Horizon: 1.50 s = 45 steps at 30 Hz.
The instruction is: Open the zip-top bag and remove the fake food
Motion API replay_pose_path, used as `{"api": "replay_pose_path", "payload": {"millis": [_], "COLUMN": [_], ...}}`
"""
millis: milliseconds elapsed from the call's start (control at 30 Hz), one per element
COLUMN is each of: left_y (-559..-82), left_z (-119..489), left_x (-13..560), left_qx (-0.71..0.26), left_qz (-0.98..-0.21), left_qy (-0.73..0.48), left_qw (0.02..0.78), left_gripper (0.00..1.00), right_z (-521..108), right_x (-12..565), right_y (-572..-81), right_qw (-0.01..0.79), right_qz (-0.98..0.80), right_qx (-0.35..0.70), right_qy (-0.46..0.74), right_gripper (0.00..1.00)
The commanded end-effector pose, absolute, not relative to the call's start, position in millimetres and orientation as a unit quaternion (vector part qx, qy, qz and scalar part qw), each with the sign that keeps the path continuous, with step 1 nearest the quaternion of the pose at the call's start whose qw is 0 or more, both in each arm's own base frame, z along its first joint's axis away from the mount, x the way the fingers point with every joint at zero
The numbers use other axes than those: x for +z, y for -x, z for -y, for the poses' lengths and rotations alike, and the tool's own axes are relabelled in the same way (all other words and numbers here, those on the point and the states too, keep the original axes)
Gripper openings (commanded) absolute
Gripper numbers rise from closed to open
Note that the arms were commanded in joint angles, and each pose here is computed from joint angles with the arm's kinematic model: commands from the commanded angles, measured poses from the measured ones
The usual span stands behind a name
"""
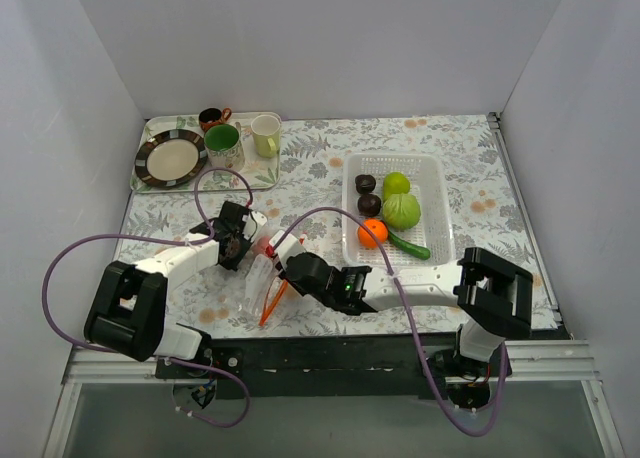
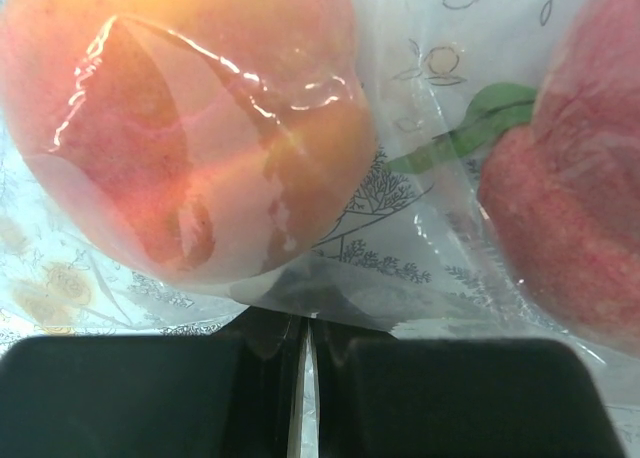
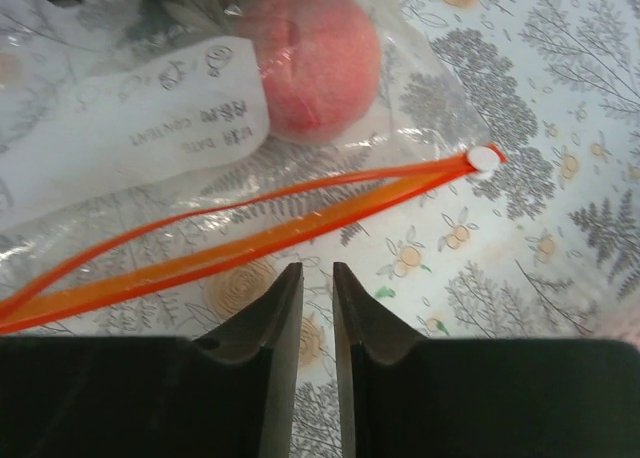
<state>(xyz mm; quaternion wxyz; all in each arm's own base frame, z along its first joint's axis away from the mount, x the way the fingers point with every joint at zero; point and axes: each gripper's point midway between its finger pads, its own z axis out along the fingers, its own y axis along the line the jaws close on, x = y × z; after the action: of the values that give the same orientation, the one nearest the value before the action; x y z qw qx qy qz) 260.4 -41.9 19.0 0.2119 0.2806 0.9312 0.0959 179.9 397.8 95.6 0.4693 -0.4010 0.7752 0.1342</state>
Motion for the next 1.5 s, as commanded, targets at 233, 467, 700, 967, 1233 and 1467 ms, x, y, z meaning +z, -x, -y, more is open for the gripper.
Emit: {"api": "replay_pose_path", "payload": {"millis": [233, 467, 700, 967, 1233, 1467], "left_y": [-268, -269, -310, -363, -390, -369], "left_z": [66, 86, 78, 88, 66, 75], "left_x": [52, 96, 127, 113, 128, 108], "left_qx": [0.036, -0.034, -0.049, -0.084, -0.066, -0.111], "left_qz": [-0.936, -0.94, -0.931, -0.932, -0.923, -0.934], "left_qy": [-0.267, -0.245, -0.202, -0.161, -0.126, -0.135], "left_qw": [0.227, 0.236, 0.3, 0.313, 0.358, 0.311], "left_gripper": [0.0, 0.98, 0.98, 0.98, 0.73, 0.53], "right_z": [-452, -445, -444, -441, -435, -436], "right_x": [85, 76, 71, 70, 66, 65], "right_y": [-173, -172, -177, -185, -186, -186], "right_qw": [0.477, 0.473, 0.477, 0.491, 0.491, 0.49], "right_qz": [-0.743, -0.746, -0.747, -0.75, -0.752, -0.752], "right_qx": [0.22, 0.234, 0.237, 0.223, 0.216, 0.215], "right_qy": [0.415, 0.406, 0.398, 0.383, 0.382, 0.385], "right_gripper": [0.33, 0.32, 0.32, 0.33, 0.34, 0.34]}}
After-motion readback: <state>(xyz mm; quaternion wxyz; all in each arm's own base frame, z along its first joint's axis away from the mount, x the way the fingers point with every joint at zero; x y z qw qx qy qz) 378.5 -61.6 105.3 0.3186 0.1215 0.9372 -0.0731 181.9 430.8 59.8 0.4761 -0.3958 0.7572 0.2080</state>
